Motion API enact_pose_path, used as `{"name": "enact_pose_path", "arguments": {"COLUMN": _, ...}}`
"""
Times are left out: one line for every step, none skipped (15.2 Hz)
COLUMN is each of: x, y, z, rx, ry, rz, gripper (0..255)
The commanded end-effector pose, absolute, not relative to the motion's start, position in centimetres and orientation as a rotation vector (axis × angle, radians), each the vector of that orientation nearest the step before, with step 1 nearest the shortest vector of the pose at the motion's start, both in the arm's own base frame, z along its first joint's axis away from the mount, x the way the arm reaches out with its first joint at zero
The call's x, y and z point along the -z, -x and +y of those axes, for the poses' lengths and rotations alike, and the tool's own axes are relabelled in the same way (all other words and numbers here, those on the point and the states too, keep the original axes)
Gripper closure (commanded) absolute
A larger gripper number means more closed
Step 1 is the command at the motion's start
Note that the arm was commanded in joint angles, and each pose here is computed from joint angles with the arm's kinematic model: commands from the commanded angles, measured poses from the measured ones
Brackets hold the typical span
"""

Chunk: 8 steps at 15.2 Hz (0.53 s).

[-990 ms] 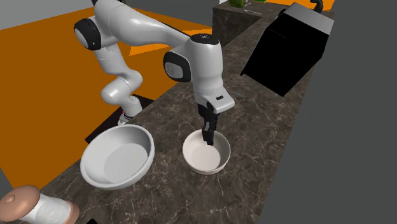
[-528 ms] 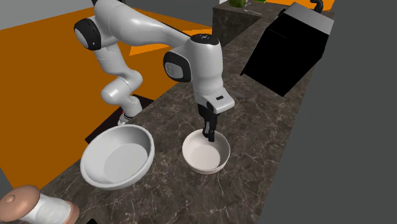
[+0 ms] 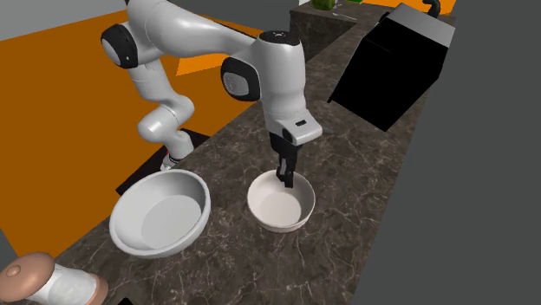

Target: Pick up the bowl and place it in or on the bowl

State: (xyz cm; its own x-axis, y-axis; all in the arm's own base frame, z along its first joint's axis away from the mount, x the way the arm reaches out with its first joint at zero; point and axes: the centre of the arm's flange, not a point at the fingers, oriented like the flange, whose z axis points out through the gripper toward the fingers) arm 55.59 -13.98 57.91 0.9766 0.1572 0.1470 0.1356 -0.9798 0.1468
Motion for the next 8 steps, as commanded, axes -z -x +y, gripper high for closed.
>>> {"name": "enact_pose_path", "arguments": {"x": -59.0, "y": -55.5, "z": -14.0, "rx": -0.239, "ry": -2.987, "rz": 0.222, "gripper": 255}}
{"name": "enact_pose_path", "arguments": {"x": -59.5, "y": -55.5, "z": -14.0, "rx": -0.239, "ry": -2.987, "rz": 0.222, "gripper": 255}}
{"name": "enact_pose_path", "arguments": {"x": -60.0, "y": -55.5, "z": -14.0, "rx": -0.239, "ry": -2.987, "rz": 0.222, "gripper": 255}}
{"name": "enact_pose_path", "arguments": {"x": -60.6, "y": -55.5, "z": -14.0, "rx": -0.239, "ry": -2.987, "rz": 0.222, "gripper": 255}}
{"name": "enact_pose_path", "arguments": {"x": -61.1, "y": -55.5, "z": -14.0, "rx": -0.239, "ry": -2.987, "rz": 0.222, "gripper": 255}}
{"name": "enact_pose_path", "arguments": {"x": -61.6, "y": -55.5, "z": -14.0, "rx": -0.239, "ry": -2.987, "rz": 0.222, "gripper": 255}}
{"name": "enact_pose_path", "arguments": {"x": -62.2, "y": -55.5, "z": -14.0, "rx": -0.239, "ry": -2.987, "rz": 0.222, "gripper": 255}}
{"name": "enact_pose_path", "arguments": {"x": -62.7, "y": -55.5, "z": -14.0, "rx": -0.239, "ry": -2.987, "rz": 0.222, "gripper": 255}}
